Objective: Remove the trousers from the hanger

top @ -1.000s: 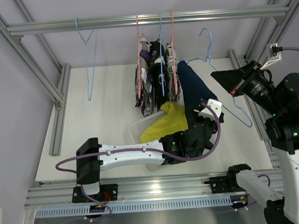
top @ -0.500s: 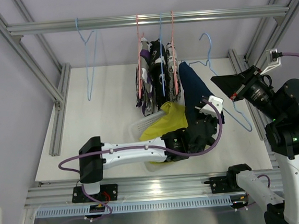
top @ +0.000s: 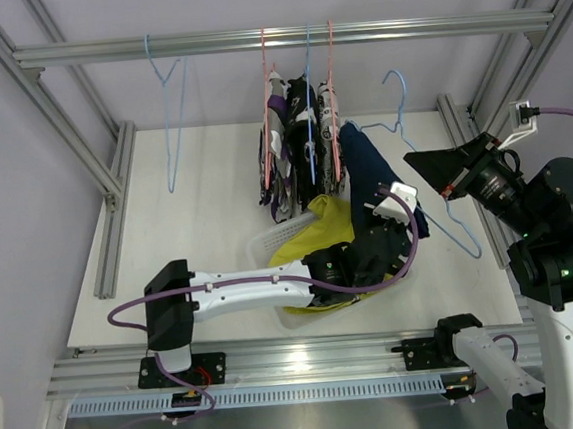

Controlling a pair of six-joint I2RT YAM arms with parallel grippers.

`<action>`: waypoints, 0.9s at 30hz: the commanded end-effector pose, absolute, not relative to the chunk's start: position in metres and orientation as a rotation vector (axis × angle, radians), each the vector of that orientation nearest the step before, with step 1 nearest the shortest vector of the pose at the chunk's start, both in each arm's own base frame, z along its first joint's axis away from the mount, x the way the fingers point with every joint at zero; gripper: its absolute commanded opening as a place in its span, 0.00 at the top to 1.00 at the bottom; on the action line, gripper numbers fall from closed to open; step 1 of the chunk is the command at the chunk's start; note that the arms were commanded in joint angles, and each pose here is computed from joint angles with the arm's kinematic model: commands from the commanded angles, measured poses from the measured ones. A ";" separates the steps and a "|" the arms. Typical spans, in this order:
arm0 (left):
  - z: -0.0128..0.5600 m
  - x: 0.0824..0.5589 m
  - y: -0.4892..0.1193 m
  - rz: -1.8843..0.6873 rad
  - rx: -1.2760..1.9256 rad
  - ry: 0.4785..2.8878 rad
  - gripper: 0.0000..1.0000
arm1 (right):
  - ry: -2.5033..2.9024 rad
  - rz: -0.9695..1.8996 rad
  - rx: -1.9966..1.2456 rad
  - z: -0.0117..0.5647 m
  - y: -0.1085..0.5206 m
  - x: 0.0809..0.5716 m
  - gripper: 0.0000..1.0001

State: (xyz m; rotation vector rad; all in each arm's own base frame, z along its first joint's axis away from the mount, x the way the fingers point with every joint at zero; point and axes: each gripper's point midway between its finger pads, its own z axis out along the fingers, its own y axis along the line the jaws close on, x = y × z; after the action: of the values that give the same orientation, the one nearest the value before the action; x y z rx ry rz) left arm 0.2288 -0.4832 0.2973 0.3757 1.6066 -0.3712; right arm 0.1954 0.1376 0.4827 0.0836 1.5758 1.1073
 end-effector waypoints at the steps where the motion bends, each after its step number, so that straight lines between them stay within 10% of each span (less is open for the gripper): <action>1: 0.315 0.246 -0.447 -0.345 0.291 1.601 0.99 | 1.476 1.124 -0.012 0.505 0.141 0.176 1.00; 27: 0.311 0.256 -0.363 -0.243 0.271 1.607 0.99 | 1.535 1.307 -0.121 0.449 0.163 0.150 1.00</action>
State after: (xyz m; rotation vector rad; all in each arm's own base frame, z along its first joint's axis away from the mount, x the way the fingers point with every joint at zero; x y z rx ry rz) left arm 0.2448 -0.3878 0.2859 0.3756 1.6379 -0.2567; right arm 0.1706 0.1517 0.4306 0.0051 1.6201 1.2169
